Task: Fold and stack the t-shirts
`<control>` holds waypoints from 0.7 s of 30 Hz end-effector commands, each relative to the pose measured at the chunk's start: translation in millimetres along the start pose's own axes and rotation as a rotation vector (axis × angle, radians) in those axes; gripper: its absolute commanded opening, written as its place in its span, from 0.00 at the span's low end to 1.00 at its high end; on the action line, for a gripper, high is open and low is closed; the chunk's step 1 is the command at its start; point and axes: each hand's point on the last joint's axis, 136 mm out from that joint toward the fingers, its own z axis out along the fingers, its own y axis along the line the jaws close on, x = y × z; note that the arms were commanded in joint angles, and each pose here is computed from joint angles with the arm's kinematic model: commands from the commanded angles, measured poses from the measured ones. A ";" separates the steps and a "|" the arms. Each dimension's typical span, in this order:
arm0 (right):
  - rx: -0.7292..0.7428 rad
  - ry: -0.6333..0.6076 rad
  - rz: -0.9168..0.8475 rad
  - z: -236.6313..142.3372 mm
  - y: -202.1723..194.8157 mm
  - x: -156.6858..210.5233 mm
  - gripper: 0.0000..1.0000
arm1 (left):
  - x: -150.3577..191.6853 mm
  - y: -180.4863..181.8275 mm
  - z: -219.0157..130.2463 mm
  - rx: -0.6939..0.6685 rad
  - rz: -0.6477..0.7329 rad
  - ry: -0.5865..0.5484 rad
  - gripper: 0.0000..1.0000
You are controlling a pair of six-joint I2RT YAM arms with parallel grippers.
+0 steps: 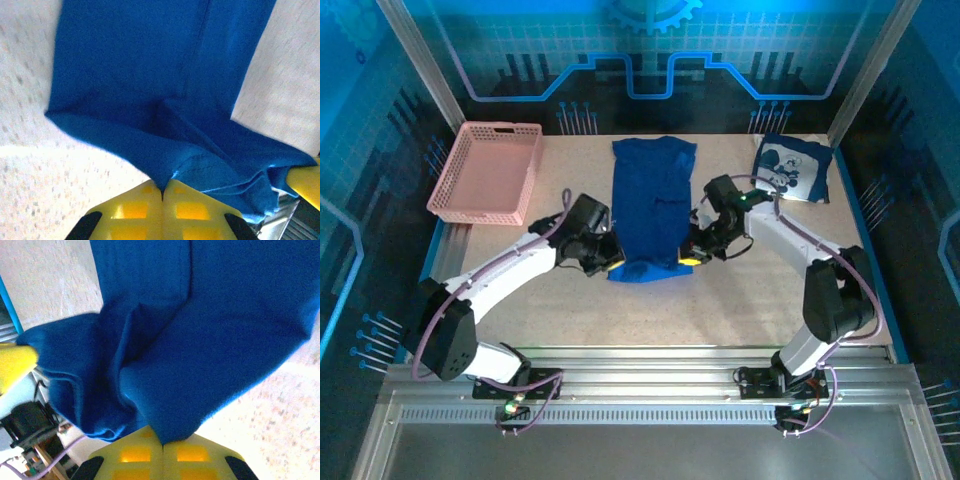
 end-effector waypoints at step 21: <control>0.022 -0.093 0.086 -7.2 -29.3 -170.9 0.00 | -165.4 -29.0 46.9 0.045 0.072 -0.035 0.00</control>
